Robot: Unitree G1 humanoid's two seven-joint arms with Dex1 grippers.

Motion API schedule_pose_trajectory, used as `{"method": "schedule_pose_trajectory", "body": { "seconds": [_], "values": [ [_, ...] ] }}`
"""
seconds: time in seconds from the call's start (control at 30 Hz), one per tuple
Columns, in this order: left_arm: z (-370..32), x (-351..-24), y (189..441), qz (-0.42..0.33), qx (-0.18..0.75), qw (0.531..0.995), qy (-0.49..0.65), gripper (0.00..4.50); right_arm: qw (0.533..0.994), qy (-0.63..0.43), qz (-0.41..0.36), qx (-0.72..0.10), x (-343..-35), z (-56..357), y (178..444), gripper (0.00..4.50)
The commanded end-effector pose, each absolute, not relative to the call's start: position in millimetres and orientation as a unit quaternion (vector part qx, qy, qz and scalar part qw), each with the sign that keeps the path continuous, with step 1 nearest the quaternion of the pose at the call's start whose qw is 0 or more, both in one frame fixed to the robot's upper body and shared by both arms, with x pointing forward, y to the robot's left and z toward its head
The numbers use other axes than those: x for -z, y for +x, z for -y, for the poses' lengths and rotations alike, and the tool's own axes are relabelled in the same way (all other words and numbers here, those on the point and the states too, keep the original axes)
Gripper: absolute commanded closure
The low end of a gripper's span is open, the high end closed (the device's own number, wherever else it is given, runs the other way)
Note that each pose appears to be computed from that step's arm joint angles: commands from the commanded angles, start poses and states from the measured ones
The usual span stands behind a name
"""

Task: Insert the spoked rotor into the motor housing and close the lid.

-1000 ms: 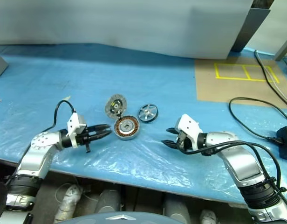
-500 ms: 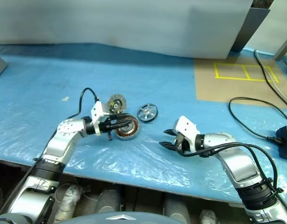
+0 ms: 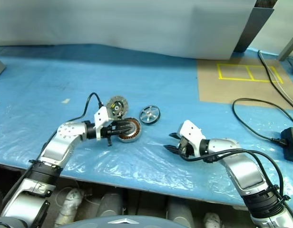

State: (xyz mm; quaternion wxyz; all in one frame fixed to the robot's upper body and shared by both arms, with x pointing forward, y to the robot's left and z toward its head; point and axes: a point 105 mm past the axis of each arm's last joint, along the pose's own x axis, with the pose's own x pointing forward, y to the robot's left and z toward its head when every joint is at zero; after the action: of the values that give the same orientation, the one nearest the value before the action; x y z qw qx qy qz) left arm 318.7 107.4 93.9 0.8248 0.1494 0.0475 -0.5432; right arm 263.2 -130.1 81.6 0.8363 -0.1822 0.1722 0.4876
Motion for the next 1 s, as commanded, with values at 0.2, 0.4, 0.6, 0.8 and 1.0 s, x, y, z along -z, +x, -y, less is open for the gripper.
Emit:
{"method": "schedule_pose_trajectory", "body": {
  "seconds": [0.2, 0.4, 0.6, 0.8, 1.0],
  "values": [
    [-106, -96, 321, -0.033, 0.535, 0.828, 0.167, 3.82, 0.838, -0.193, -0.150, -0.487, -90, 127, 267, 2.05],
    [-112, -90, 320, -0.050, 0.528, 0.829, 0.174, 3.82, 0.840, -0.195, -0.156, -0.482, -83, 132, 267, 2.05],
    [-106, -88, 319, -0.050, 0.531, 0.827, 0.177, 3.82, 0.842, -0.197, -0.154, -0.479, -80, 133, 268, 2.05],
    [-105, -84, 321, -0.059, 0.529, 0.826, 0.185, 3.82, 0.843, -0.199, -0.154, -0.476, -77, 134, 269, 2.05],
    [-105, -83, 321, -0.064, 0.531, 0.824, 0.184, 2.49, 0.844, -0.199, -0.154, -0.474, -77, 133, 269, 2.05]
  ]
}}
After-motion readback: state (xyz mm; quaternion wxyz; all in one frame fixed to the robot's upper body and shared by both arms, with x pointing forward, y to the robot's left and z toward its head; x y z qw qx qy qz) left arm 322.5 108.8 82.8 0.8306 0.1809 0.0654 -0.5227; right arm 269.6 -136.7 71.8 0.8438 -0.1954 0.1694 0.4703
